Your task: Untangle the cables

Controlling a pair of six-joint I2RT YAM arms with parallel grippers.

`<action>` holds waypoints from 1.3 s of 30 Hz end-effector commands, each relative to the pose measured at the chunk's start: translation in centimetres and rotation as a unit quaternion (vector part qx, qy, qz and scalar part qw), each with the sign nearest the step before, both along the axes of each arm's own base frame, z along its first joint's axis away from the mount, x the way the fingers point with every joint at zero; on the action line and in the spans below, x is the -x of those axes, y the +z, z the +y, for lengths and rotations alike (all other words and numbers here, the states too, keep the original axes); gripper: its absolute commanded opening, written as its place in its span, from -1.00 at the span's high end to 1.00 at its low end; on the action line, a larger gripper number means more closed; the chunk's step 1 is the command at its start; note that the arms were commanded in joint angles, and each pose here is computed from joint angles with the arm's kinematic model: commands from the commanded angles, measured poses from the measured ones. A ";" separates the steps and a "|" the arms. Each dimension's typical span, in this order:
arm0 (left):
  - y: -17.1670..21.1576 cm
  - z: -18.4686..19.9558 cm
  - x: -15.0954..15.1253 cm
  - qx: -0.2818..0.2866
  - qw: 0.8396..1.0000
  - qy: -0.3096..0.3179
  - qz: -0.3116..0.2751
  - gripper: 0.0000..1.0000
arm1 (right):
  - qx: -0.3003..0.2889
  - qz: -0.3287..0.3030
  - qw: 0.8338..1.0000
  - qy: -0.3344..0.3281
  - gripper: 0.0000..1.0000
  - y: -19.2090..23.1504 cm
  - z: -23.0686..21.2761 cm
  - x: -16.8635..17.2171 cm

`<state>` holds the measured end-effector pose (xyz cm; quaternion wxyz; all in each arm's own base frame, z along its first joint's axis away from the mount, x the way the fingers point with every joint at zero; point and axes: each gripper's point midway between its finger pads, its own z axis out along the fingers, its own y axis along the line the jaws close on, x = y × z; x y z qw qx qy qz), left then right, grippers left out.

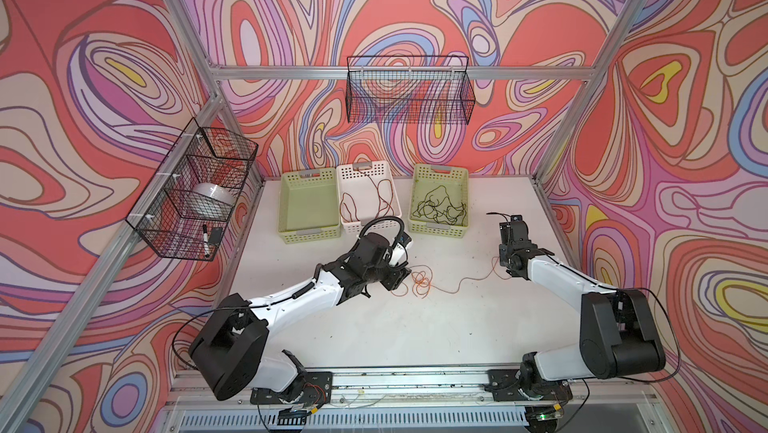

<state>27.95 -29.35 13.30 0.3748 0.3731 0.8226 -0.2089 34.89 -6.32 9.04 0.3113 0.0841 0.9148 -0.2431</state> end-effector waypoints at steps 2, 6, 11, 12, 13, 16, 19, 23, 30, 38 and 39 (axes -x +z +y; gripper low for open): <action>-1.9 -2.4 2.4 -0.028 0.997 -0.071 0.011 -0.22 | 0.000 -0.004 1.000 -0.016 0.19 1.7 -0.4 -0.4; -2.9 -4.5 3.2 -0.023 0.994 -0.105 0.035 -0.16 | -0.014 -0.003 1.000 -0.010 -0.09 2.8 0.1 -0.4; -4.6 -6.3 4.4 -0.026 0.990 -0.127 0.054 -0.10 | -0.062 -0.013 0.998 0.010 -0.21 4.7 1.6 -0.3; -4.8 -6.7 4.7 -0.026 0.989 -0.131 0.056 -0.09 | -0.075 -0.018 0.997 0.016 -0.24 5.0 2.0 -0.3; -5.2 -7.0 4.9 -0.029 0.989 -0.134 0.058 -0.09 | -0.083 -0.023 0.996 0.018 -0.27 5.3 2.2 -0.2; -6.3 -7.8 5.3 -0.041 0.989 -0.129 0.061 -0.06 | -0.103 -0.023 0.994 0.029 -0.33 5.9 2.9 0.1; -7.1 -8.4 4.8 -0.057 0.991 -0.107 0.049 0.03 | -0.137 -0.023 0.989 0.057 -0.34 6.2 4.4 0.0; -8.3 -8.0 3.2 -0.082 0.995 -0.057 0.029 0.18 | -0.175 -0.039 0.979 0.099 -0.31 6.7 6.4 0.0; -8.6 -7.6 1.7 -0.082 0.996 -0.015 0.003 0.59 | -0.242 -0.044 0.930 0.274 -0.18 6.2 15.1 1.0; -7.7 -6.5 3.0 -0.070 0.996 -0.045 -0.018 1.00 | -0.307 -0.015 0.863 0.400 -0.11 4.1 22.2 3.5; -7.6 -6.3 3.1 -0.068 0.996 -0.047 -0.018 1.00 | -0.306 -0.009 0.861 0.405 -0.09 3.8 22.4 3.7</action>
